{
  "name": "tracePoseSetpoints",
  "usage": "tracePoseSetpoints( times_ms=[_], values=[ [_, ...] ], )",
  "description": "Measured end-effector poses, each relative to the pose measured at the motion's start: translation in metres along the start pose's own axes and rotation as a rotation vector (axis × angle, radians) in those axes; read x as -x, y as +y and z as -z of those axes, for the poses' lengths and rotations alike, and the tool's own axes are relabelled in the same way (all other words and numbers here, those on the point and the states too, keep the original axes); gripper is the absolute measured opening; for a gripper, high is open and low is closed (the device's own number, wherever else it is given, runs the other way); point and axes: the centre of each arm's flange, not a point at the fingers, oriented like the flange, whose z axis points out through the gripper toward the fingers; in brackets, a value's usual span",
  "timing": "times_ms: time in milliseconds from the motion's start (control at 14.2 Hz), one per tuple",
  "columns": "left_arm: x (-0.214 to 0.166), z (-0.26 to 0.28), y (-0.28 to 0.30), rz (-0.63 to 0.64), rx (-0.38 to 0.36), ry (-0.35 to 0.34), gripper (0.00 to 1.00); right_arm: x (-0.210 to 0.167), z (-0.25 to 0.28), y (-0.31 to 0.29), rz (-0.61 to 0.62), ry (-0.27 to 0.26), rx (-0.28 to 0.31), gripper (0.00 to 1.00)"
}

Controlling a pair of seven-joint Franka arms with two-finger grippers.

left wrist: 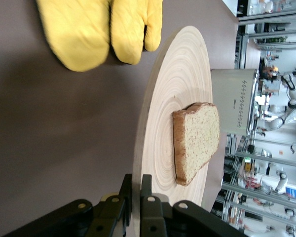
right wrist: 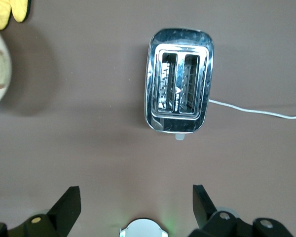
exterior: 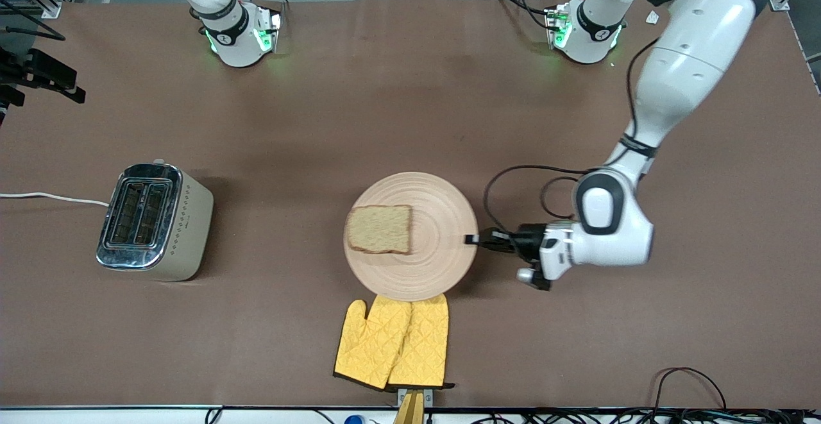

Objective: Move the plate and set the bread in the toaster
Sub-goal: 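Slide the plate toward the toaster with the left gripper, then release the plate with the left gripper while the right gripper reaches the bread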

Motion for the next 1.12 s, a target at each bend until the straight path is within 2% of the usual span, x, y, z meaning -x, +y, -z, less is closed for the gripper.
tracePoseSetpoints(
  times_ms=[211, 351, 561, 772, 842, 912, 982, 1123],
  values=[
    [0.017, -0.073, 0.0, 0.033, -0.039, 0.013, 0.1, -0.009, -0.023, -0.005, 0.009, -0.019, -0.009, 1.0],
    [0.023, -0.105, -0.012, 0.05, -0.051, 0.025, 0.1, -0.019, -0.043, -0.012, 0.021, -0.012, -0.044, 1.0],
    [0.024, -0.126, -0.007, 0.084, -0.009, 0.04, 0.1, -0.031, -0.068, -0.018, 0.024, 0.013, -0.075, 1.0],
    [0.025, -0.132, -0.006, 0.092, -0.004, 0.049, 0.09, -0.041, -0.096, -0.043, 0.056, 0.032, -0.075, 1.0],
    [0.025, -0.131, -0.006, 0.099, 0.002, 0.052, 0.14, -0.044, -0.106, -0.05, 0.062, 0.036, -0.074, 1.0],
    [0.024, -0.131, -0.006, 0.104, 0.006, 0.055, 0.14, -0.046, -0.116, -0.056, 0.065, 0.039, -0.073, 1.0],
    [0.024, -0.13, -0.005, 0.111, 0.012, 0.057, 0.19, -0.049, -0.124, -0.062, 0.057, 0.041, -0.072, 1.0],
    [0.023, -0.13, -0.005, 0.121, 0.017, 0.06, 0.37, -0.056, -0.14, -0.074, 0.043, 0.054, -0.071, 1.0]
  ],
)
